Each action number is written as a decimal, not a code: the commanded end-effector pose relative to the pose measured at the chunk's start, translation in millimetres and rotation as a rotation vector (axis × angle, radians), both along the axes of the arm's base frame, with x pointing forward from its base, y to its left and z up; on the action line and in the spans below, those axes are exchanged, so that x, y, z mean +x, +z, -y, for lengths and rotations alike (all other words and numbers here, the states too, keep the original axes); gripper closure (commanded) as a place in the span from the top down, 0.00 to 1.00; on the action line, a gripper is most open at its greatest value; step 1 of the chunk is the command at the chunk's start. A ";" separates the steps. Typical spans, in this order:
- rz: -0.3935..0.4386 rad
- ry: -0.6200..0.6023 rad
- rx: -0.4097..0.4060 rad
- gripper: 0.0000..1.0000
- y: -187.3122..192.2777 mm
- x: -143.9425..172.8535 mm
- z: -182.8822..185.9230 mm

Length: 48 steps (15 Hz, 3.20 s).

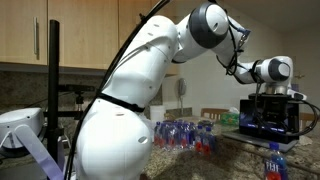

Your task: Move the three bottles to the right, one at a time

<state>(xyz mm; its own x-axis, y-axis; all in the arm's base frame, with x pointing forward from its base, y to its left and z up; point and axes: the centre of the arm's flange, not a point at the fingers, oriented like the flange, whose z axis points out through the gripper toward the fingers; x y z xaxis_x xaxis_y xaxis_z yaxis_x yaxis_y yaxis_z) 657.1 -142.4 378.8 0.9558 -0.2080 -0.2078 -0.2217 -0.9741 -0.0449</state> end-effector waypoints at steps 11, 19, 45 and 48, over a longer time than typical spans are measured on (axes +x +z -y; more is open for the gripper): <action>0.070 0.298 0.013 1.00 37.9 22.1 -236.0; 0.056 0.225 -0.016 1.00 13.7 34.9 -328.7; -0.015 -0.037 -0.090 0.97 -19.6 54.9 -329.4; -0.020 -0.035 -0.093 1.00 -20.7 54.9 -328.0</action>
